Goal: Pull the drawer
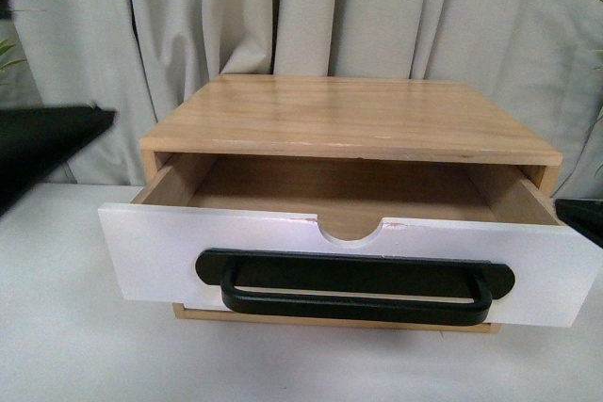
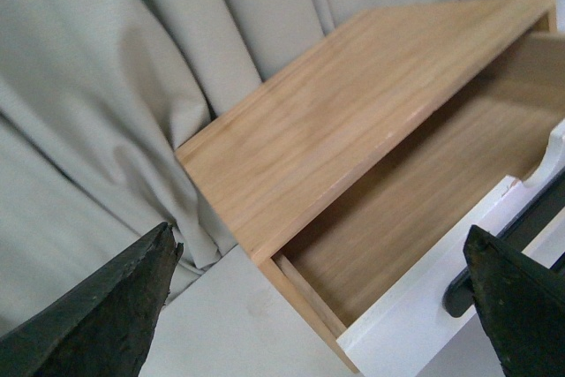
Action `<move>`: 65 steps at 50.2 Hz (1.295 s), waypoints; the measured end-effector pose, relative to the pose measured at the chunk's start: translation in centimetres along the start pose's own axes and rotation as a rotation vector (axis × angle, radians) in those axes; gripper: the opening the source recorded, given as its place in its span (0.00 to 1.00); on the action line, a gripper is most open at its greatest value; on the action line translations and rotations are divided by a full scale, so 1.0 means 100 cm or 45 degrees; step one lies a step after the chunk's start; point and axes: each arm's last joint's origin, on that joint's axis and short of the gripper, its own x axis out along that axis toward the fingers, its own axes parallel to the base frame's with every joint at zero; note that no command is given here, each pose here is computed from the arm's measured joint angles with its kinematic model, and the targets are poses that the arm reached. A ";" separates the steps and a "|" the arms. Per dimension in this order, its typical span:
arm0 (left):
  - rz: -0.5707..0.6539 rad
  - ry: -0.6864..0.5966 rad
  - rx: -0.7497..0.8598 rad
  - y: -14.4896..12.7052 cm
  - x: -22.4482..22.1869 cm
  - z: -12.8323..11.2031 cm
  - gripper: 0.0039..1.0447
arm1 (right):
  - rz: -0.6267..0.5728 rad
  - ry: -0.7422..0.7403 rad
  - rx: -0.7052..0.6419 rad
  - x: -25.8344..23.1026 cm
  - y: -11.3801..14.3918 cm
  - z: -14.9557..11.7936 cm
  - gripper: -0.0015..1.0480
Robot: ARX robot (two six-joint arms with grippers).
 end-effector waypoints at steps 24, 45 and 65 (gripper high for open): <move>0.522 0.142 -0.686 -0.017 -0.100 -0.037 0.94 | -0.497 -0.059 0.413 -0.074 0.031 -0.026 0.91; 0.659 0.151 -0.720 -0.021 -0.102 -0.040 0.76 | -0.828 -0.005 0.600 -0.079 0.036 -0.031 0.74; 0.654 0.149 -0.703 -0.047 -0.102 -0.048 0.04 | -0.909 0.012 0.615 -0.084 0.051 -0.047 0.01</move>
